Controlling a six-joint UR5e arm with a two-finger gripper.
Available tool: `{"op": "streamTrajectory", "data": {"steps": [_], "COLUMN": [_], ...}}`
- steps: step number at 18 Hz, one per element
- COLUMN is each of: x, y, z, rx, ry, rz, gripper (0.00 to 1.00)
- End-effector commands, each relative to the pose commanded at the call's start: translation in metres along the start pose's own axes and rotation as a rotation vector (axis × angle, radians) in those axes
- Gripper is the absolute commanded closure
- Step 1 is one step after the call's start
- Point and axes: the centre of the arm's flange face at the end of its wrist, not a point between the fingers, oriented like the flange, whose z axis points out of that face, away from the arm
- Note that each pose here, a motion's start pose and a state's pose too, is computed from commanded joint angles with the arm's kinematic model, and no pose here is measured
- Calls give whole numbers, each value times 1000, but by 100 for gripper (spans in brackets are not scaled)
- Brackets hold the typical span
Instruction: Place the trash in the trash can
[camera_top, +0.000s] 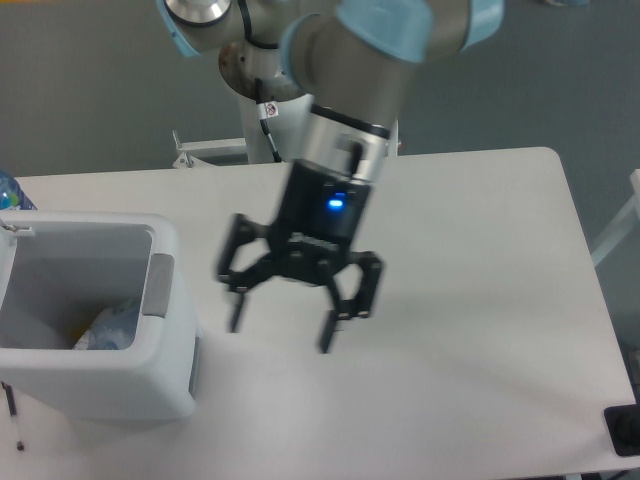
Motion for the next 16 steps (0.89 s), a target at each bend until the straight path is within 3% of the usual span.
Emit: {"op": "streamTrajectory", "data": {"steps": [4, 10, 16], "x": [-79, -125, -160], "y": [33, 46, 53], "z": [-10, 8, 29], "rx": [-45, -159, -372], "ry": [-101, -223, -239], "rz": [16, 36, 164], "gripper": [0, 0, 0]}}
